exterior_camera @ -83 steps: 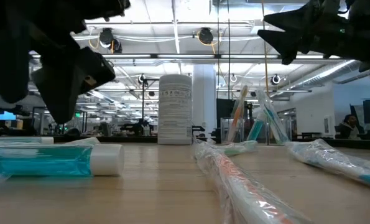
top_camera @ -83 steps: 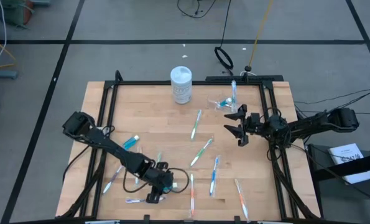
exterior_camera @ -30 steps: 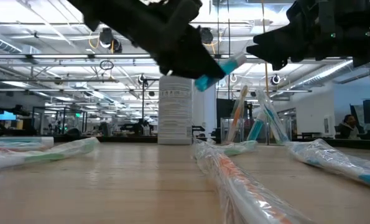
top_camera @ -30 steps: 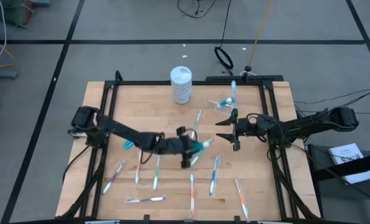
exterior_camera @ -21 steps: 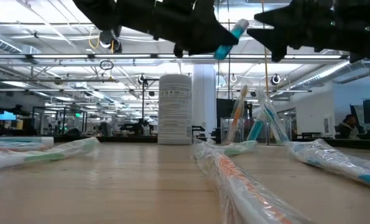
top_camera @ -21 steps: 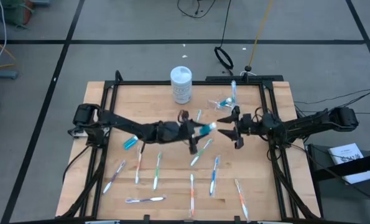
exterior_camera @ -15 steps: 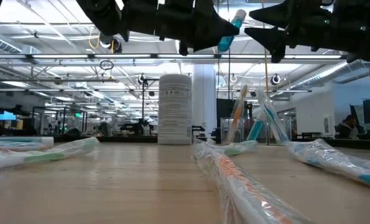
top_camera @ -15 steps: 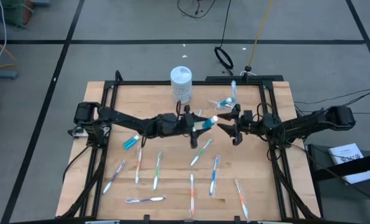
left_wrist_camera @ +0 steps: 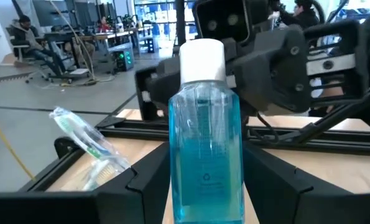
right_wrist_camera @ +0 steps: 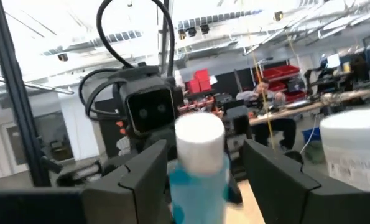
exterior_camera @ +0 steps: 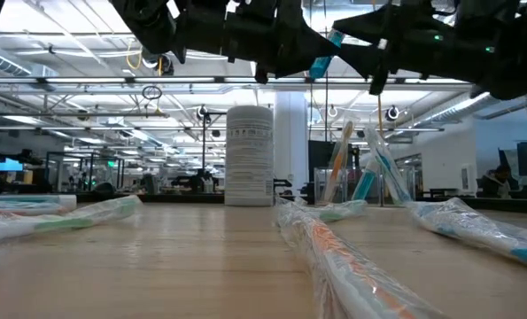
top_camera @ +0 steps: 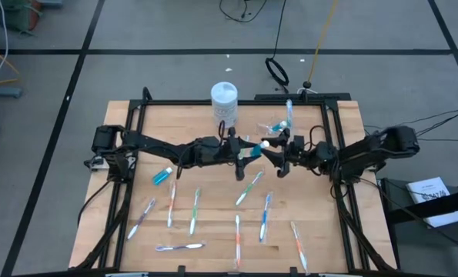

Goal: Pick & Place toothbrushing station
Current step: Put the mouthwash into the transparent mesh organizer

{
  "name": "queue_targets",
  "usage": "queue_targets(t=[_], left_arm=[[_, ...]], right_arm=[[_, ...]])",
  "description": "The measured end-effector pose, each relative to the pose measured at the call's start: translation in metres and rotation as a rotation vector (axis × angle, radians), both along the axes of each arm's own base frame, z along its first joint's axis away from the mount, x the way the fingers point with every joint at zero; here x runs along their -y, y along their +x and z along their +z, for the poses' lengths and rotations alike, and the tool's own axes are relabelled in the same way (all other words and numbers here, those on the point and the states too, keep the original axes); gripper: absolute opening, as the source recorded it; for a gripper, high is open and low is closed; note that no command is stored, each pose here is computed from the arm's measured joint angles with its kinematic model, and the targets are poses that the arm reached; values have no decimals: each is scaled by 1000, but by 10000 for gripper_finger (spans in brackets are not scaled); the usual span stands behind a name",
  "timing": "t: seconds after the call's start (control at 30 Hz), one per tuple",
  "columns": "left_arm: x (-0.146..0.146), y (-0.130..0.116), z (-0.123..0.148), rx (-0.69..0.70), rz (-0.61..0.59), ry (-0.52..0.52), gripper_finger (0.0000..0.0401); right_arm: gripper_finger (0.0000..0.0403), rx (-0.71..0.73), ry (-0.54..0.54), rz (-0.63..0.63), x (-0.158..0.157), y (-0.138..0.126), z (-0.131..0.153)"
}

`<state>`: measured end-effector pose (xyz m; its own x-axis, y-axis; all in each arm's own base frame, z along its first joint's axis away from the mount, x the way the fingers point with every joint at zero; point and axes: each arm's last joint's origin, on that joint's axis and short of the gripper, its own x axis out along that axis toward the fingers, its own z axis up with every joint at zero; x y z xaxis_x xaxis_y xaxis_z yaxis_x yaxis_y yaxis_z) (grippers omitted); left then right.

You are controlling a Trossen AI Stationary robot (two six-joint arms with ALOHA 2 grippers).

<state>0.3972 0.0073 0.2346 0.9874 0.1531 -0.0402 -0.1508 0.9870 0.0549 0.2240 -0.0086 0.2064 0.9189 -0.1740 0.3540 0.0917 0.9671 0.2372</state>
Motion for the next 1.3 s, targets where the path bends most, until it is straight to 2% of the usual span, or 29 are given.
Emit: queue_targets(t=[0.2,0.53,0.77,0.97,1.13,1.3], left_arm=[[1,0,0,-4,-2,0,189],[0,0,0,1,3,0,188],[0,0,0,-5,2,-1,188],[0,0,-1,-7,8,-1,189],[1,-1,-13,-139,8,-5,189],[1,-5,-25,-271,9,-10,189]], right_arm=[[195,-22,-34,-9,0,12,1],[130,-2,-55,-20,0,11,3],[125,-3,-55,-19,0,11,3],[90,-85,-53,-23,2,13,-5],[59,-211,-54,33,1,16,-17],[80,-322,-74,5,5,17,-26]])
